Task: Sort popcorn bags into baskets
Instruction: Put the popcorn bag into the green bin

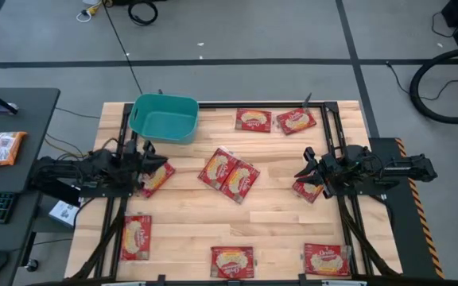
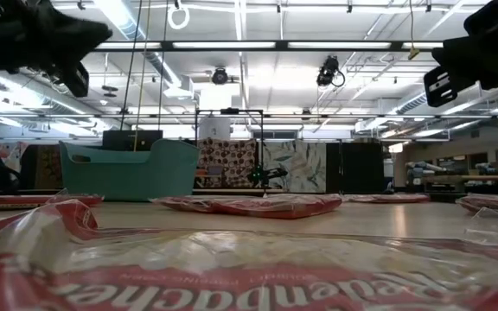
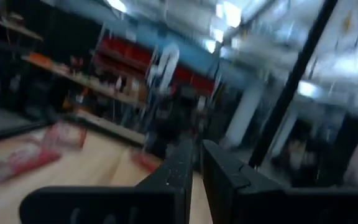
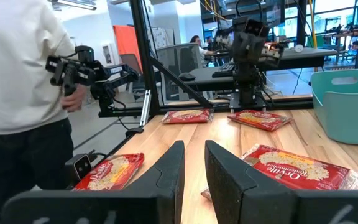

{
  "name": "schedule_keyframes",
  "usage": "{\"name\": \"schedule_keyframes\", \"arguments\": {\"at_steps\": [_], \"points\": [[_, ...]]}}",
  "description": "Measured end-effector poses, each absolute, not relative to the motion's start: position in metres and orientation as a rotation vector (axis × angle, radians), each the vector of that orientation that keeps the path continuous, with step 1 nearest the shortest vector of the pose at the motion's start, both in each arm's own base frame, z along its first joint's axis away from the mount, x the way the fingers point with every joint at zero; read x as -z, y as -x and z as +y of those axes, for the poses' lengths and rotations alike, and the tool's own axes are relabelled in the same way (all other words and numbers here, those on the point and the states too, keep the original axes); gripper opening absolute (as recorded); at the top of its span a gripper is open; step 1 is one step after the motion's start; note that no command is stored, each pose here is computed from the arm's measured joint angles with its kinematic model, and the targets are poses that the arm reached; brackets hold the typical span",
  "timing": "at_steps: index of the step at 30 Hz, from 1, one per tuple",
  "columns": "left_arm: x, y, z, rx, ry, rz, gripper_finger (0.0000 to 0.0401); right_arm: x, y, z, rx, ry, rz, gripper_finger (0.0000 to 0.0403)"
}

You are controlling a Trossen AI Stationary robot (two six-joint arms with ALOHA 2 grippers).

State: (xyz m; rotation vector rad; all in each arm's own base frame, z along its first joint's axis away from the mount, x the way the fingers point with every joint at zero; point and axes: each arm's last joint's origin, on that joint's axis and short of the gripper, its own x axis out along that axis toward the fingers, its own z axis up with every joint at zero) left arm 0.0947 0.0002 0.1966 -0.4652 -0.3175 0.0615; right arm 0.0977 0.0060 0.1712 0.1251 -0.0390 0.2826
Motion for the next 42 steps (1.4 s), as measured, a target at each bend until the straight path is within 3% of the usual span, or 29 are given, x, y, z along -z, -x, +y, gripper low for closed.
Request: {"name": "schedule_keyframes", "arguments": {"at_steps": [5,13,16,23,28,33,42], "points": [[-0.196,-0.095,0.002,-0.073,0.81,-0.353,0.0039,-0.171,-0.098,0.006,-0.283,-0.125,-0.039,0.0069],[-0.198,-0.097,0.004,-0.118,0.805,-0.338,0.0039,-0.171,-0.098,0.006,-0.283,-0.125,-0.038,0.0069],[-0.201,-0.102,0.004,-0.206,0.843,-0.153,0.0039,-0.171,-0.098,0.006,-0.283,-0.125,-0.039,0.0069],[-0.257,-0.129,0.001,-0.289,0.892,0.189,0.0039,-0.171,-0.098,0.006,-0.283,-0.125,-0.039,0.0069],[-0.265,-0.138,-0.002,-0.518,1.004,0.715,0.0039,-0.171,-0.098,0.006,-0.283,-0.125,-0.039,0.0069],[-0.263,-0.137,-0.001,-0.787,0.98,1.133,0.0044,-0.171,-0.098,0.006,-0.283,-0.125,-0.039,0.0069],[-0.223,-0.165,0.026,-0.858,0.913,1.486,0.0131,-0.171,-0.098,0.006,-0.283,-0.125,-0.039,0.0069]]}}
